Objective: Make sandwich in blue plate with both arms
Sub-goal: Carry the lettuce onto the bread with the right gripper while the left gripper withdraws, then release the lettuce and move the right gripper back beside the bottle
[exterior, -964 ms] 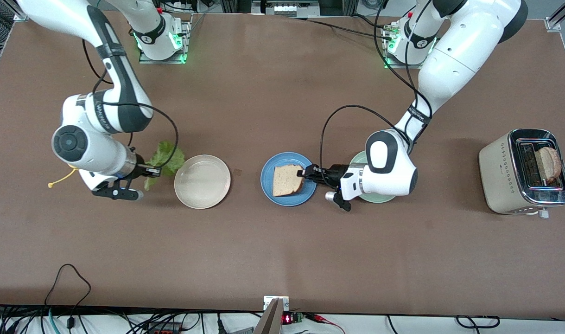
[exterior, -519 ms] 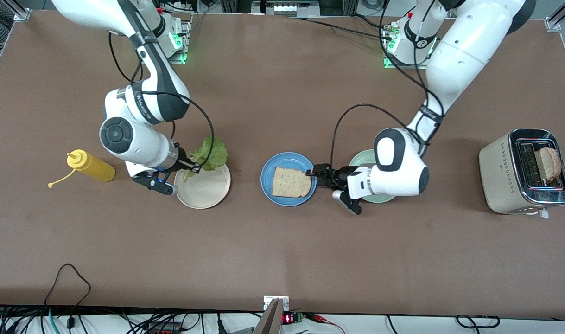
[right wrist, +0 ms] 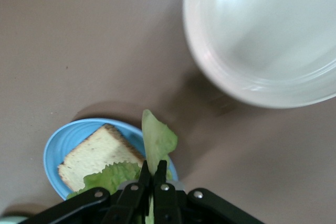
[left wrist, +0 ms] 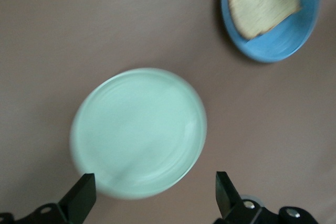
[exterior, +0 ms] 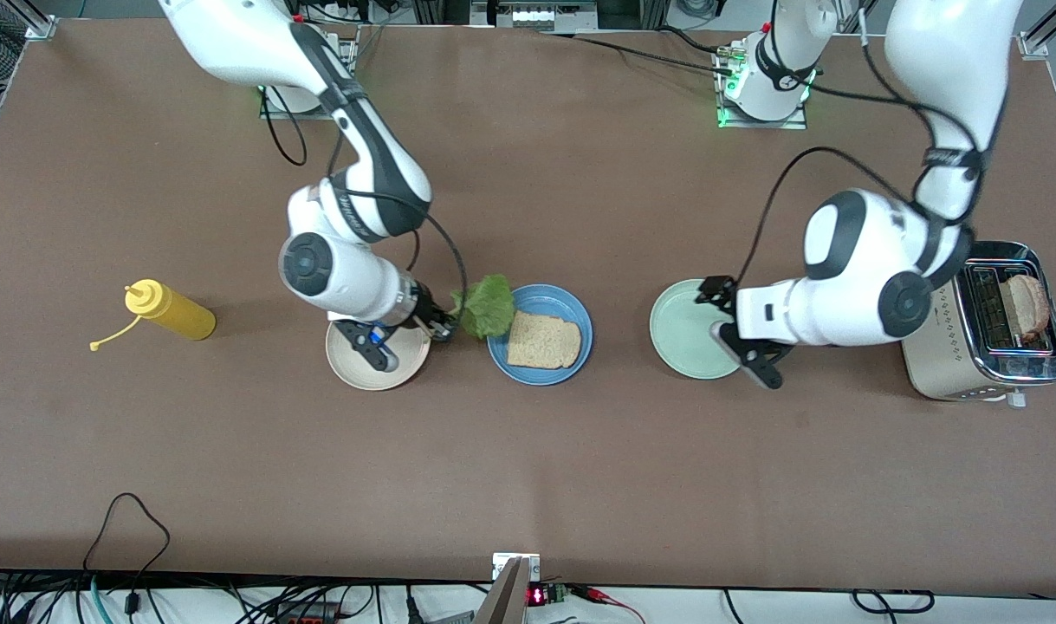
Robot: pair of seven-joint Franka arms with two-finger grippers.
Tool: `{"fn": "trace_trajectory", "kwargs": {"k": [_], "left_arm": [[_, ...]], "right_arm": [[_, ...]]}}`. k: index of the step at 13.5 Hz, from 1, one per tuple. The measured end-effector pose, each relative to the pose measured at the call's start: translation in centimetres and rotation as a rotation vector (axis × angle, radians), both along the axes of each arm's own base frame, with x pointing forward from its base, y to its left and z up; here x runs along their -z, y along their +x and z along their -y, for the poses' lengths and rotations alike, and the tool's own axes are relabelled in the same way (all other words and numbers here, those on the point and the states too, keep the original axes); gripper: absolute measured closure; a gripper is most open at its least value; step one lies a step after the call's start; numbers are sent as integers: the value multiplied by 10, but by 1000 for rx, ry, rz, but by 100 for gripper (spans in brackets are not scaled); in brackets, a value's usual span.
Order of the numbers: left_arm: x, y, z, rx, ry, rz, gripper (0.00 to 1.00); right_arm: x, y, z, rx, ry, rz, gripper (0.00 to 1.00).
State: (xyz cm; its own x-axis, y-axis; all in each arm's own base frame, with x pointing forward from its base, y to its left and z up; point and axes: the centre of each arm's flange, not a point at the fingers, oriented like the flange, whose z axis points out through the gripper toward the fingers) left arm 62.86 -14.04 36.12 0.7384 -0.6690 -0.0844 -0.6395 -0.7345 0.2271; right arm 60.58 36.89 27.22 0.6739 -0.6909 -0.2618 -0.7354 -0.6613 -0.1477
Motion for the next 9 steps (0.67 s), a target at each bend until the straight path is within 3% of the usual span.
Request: {"fn": "trace_trajectory", "kwargs": {"k": [2,4,6,9], "left_arm": [[-59,0,-24,59,185,33,0],[-123,2,-41,60,296,50,0],[-174,6,-60,-20,322,96,0],[-206,9,-89,-253,337,133,0]], "right_arm": [[25,-2,-29,81,5,15,96],[41,-6,-51,129,10,21,96],[54,-12,-69,160,18,36,96],[62,-15,-78,166,20,38,95]]}}
